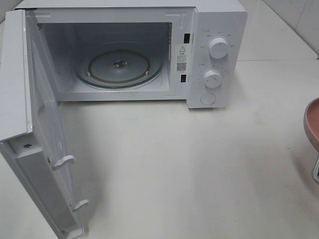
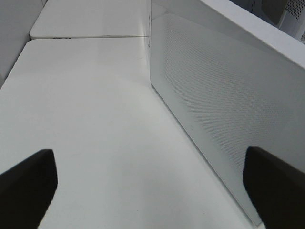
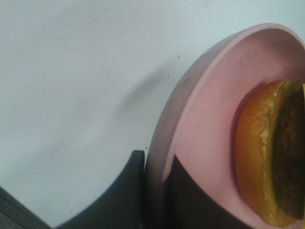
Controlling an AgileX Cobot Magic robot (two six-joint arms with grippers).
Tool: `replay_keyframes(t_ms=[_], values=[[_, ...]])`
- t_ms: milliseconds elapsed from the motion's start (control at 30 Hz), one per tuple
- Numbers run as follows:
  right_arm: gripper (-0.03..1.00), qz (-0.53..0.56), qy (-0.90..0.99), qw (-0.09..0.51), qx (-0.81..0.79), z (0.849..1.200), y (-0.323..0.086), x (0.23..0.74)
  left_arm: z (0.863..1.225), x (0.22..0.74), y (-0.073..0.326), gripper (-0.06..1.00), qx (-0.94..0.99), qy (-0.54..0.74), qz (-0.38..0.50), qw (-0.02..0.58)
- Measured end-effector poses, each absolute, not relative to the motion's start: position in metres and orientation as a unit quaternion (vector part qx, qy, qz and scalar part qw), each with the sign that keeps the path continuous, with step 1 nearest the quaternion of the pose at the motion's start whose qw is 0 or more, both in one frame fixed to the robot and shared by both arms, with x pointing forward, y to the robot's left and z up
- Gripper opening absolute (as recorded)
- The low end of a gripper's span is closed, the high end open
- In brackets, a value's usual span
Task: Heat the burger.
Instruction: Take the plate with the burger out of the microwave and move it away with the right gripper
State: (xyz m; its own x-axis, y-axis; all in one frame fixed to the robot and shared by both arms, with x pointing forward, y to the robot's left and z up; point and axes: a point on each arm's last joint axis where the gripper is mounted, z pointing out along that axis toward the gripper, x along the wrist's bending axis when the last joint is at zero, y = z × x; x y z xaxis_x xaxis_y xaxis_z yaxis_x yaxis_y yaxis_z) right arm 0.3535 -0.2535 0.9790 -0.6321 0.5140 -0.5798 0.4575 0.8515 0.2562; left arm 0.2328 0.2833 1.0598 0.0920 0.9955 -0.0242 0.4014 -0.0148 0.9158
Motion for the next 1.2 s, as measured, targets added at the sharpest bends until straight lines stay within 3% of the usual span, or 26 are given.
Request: replay_keyframes(t_ms=[433,1200], values=[[0.09,0.035,0.864,0.350,0.361,0.981,-0.259,0.357,1.060,0.233,0.283,0.98,0.614,0.569,0.361,0.411],[0.09,-0.038,0.811,0.341,0.473,0.961,-0.198,0.430,1.060,0.233,0.283,0.98,0.614,0.569,0.361,0.411]])
